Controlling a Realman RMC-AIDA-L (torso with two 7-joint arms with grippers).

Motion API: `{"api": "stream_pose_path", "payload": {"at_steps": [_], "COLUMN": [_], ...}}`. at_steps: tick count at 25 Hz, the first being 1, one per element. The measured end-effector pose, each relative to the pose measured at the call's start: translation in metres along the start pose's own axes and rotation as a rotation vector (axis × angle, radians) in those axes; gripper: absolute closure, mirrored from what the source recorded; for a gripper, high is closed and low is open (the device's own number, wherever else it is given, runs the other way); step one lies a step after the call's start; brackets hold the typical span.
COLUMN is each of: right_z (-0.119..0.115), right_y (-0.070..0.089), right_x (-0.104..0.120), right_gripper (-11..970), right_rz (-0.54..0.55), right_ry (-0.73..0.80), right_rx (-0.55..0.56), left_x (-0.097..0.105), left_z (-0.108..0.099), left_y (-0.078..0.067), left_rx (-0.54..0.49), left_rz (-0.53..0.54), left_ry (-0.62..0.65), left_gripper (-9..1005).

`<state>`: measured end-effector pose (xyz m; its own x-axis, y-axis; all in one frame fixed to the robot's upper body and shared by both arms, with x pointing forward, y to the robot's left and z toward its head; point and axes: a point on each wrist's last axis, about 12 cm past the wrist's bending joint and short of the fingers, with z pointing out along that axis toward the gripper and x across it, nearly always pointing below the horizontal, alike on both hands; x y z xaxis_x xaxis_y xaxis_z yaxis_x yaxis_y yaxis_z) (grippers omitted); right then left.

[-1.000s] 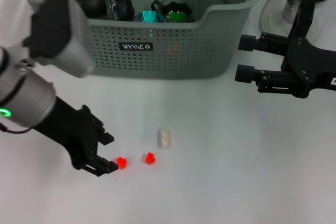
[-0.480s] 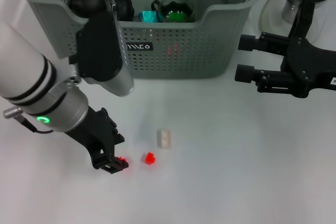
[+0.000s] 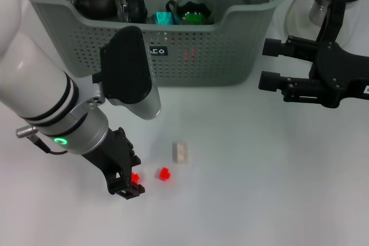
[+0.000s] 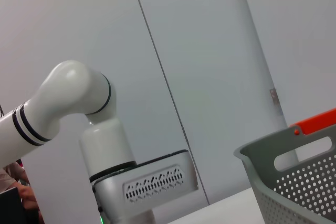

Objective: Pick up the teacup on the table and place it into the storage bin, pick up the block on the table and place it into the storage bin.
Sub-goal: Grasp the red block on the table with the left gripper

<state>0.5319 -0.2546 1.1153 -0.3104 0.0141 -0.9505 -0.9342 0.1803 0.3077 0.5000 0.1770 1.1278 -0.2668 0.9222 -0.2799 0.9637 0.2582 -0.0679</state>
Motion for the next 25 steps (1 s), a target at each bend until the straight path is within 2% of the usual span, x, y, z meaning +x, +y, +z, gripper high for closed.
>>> {"api": "stream_pose_path", "payload": {"at_steps": [7,25], "right_z": [0.0,-0.002], "right_y": [0.0,0.002], "right_x": [0.0,0.003], "right_gripper": [109,108], "right_rz": [0.001,0.01], "right_ry": [0.002,0.003], "right_rx": [-0.002,-0.002], "left_x": [0.001,0.006], "left_z": [0.009,0.009], "left_y": [0.003,0.012], "left_rx": [-0.004,-0.071], "left_rz": [-0.014,-0.059], "left_ry": [0.006,0.019], "left_gripper": [465,464]}}
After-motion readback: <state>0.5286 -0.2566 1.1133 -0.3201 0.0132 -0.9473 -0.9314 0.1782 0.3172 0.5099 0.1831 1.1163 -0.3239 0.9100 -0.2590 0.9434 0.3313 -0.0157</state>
